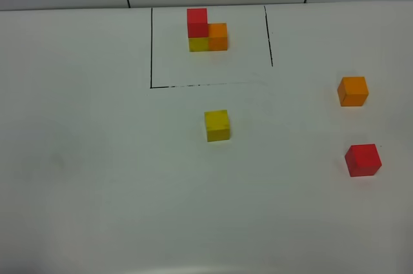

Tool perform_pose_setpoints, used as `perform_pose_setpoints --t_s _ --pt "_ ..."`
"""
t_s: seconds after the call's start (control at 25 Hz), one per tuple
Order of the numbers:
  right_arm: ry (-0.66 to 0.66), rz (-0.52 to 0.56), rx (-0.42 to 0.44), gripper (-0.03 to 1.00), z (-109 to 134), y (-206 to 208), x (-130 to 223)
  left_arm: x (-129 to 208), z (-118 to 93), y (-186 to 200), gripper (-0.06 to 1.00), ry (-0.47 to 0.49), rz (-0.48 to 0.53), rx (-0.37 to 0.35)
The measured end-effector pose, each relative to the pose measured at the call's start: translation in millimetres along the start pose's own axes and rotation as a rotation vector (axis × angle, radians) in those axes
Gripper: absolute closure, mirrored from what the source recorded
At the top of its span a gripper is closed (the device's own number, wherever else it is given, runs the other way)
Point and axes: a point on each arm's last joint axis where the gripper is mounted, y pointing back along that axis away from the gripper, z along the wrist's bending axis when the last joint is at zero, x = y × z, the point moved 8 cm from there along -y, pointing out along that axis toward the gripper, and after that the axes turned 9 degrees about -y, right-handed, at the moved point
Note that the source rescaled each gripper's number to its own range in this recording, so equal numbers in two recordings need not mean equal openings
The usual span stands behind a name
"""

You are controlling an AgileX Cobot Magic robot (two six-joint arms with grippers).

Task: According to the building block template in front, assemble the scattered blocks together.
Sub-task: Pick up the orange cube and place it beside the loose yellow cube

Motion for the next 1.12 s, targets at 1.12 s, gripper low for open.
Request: perform_pose_setpoints --t_s 1.12 --pt "0.066 0.647 0.109 -0.03 17 -227 -63 0 0 0 0.82 0.0 0.0 0.0"
